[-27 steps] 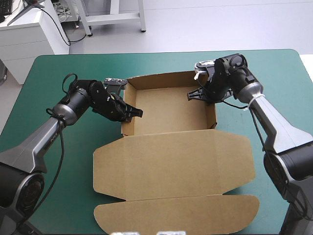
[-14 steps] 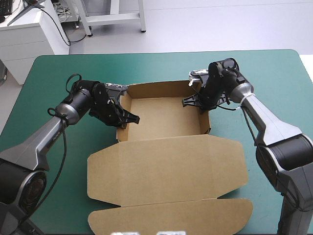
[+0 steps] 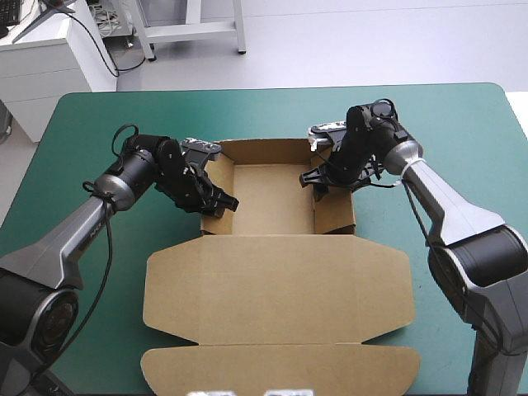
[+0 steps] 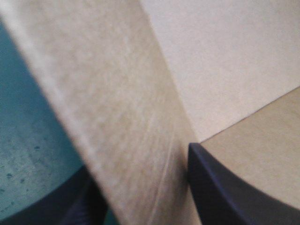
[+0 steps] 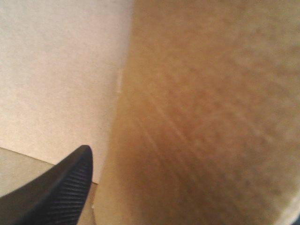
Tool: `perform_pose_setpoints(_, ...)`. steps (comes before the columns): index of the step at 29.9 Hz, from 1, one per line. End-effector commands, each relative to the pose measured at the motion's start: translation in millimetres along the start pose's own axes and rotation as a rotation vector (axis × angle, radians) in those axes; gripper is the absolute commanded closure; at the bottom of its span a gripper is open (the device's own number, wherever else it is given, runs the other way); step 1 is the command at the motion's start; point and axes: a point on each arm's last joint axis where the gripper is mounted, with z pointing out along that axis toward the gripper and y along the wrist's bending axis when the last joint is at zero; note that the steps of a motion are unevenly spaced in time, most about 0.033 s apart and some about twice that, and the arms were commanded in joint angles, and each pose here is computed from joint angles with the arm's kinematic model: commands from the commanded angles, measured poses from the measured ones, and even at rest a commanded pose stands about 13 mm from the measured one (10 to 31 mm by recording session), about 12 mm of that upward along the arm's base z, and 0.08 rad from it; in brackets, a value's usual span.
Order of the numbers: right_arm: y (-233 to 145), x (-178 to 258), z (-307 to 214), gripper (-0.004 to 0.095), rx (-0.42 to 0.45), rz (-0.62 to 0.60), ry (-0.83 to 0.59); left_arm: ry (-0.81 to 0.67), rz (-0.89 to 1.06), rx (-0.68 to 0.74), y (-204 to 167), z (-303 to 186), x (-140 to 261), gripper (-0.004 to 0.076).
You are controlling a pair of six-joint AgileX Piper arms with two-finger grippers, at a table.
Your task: Fold the box
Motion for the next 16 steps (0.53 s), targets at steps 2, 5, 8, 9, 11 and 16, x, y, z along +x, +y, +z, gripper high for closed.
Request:
perform_pose_setpoints(2,12.3,0.9,-29.0,0.0117,-0.053,-0.019,-0.067,-0.125,0.004,0.049,-13.7,-27.8,-8.0,0.0195)
perform_pose_setpoints(5,11.5,0.8,-30.8,0.0117,-0.042,-0.023,-0.075,-0.131,0.005,0.047,-13.8,-29.7,-7.9,0.0192)
perform_pose_setpoints(8,11.4,1.1,-40.5,0.0117,-0.025,-0.032,-0.112,-0.172,0.008,0.044,-15.0,-37.4,-8.5,0.0192)
perform_pose_setpoints(9,9.9,1.5,-46.0,0.0117,-0.009,-0.036,-0.131,-0.194,0.011,0.043,-16.0,-43.2,-9.0,0.0192)
perform_pose_setpoints(11,9.1,3.5,-57.8,0.0117,0.019,-0.049,-0.166,-0.224,0.019,0.04,-17.7,-53.5,-9.9,0.0192)
perform_pose_setpoints(16,4.4,13.5,-96.4,0.0117,0.128,-0.083,-0.264,-0.314,0.067,-0.018,-20.0,-90.5,-7.7,0.0192)
